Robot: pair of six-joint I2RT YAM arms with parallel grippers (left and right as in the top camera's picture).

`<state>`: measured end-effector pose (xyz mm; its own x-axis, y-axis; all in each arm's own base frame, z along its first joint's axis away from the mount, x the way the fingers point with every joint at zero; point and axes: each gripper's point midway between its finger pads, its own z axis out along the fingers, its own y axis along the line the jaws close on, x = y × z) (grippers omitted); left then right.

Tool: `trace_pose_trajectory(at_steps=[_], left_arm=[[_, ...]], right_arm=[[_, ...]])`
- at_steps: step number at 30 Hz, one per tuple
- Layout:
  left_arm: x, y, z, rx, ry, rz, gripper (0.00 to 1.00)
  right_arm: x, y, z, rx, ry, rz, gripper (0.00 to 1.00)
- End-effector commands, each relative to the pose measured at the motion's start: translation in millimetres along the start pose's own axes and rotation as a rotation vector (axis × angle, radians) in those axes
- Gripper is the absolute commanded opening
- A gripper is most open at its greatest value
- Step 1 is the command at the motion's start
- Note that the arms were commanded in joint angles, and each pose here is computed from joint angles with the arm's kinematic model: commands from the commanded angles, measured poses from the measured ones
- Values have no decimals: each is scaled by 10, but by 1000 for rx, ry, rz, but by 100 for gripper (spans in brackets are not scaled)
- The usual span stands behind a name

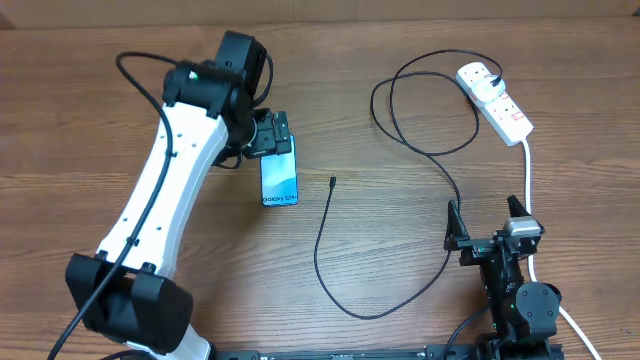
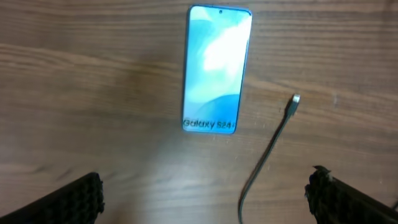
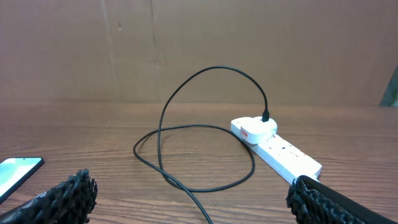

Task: Plug charger to phone and switch on socket
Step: 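Move the left gripper over the Galaxy phone and lower toward it, then close the left gripper on the phone's top edge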

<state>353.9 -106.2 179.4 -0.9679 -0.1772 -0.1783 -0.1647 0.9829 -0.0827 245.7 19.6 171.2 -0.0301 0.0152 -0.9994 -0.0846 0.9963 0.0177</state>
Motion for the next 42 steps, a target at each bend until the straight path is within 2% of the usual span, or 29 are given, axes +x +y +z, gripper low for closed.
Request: trace_pose_trajectory(at_steps=[1,7,14,19,24,30,42], left_arm=[[116,-39,452,2,70,-46,100],[-96,-82,690,-2,1,-49,100],[-102,-76,1078,-57,45,-35,100],[-70,-7,1311,-164,52,2,100],[-175,-68,1339,-141,11,2,100],[-253,-256,1361,-37,-6,-8,100],[-336,-177,1374,-81,-46,-14,100]], right_arm=[[15,-5,1,3,-5,-1,100],[15,-5,1,3,-5,-1,100],[15,-5,1,3,-5,-1,100],[15,-5,1,3,-5,-1,100],[15,-5,1,3,-5,-1,100],[15,-5,1,3,-5,-1,100],[15,-5,1,3,-5,-1,100]])
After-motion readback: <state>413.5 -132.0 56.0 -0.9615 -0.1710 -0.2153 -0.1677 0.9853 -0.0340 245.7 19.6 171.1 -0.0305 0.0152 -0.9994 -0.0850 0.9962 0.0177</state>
